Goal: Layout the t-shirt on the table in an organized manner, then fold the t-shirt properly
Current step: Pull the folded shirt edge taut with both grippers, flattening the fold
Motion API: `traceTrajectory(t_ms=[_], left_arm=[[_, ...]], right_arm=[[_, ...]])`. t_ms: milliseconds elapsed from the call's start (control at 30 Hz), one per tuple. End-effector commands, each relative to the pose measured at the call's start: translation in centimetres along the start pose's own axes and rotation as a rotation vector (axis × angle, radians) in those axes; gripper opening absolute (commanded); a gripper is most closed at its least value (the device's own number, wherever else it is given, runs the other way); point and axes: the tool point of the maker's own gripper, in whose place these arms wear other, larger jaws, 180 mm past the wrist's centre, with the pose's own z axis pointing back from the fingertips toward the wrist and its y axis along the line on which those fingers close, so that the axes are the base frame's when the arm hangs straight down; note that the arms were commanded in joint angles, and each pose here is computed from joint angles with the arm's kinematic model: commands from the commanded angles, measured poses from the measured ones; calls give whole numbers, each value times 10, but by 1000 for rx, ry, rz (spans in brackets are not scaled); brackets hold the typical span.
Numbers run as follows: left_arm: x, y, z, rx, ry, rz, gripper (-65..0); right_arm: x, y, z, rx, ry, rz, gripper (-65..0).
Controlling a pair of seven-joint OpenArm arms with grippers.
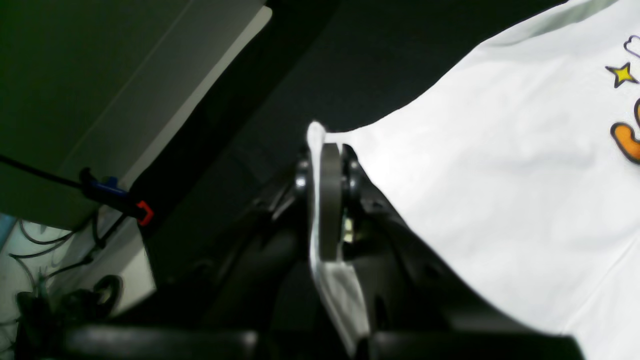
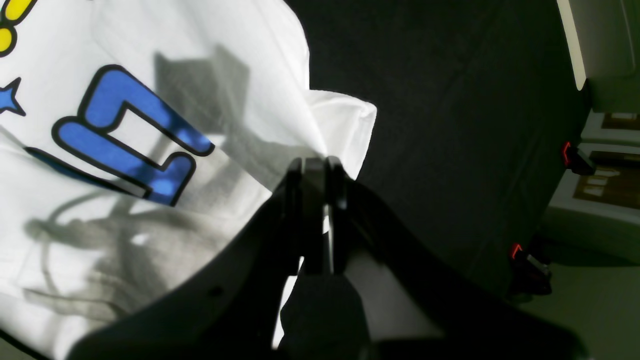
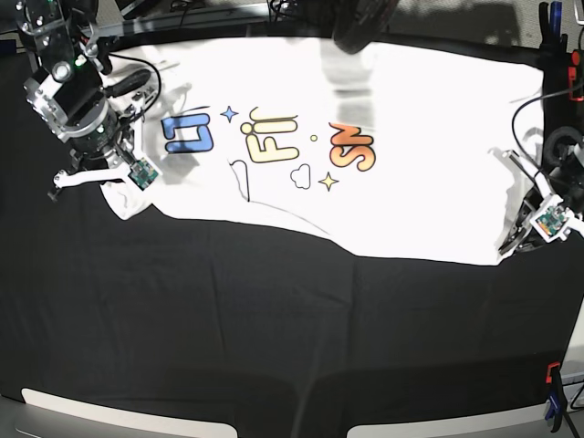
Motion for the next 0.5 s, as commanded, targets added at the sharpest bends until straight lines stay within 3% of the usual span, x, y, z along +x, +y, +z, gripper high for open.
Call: traceTrajectory(t_ms=[0,100,233,467], left_arm=[[22,10,2,19,-89,19,-650],[33,9,4,4,-154,225,-650],[24,-10,4,-112,-80,519,-650],[0,-25,6,-146,55,511,-650]], right_arm=[[5,-11,4,-36,-19,6,-650],[4,-11,4,-36,-15,6,-650],[1,-10,4,-34,1,6,-650],[-13,6,6,-3,43,23,-650]])
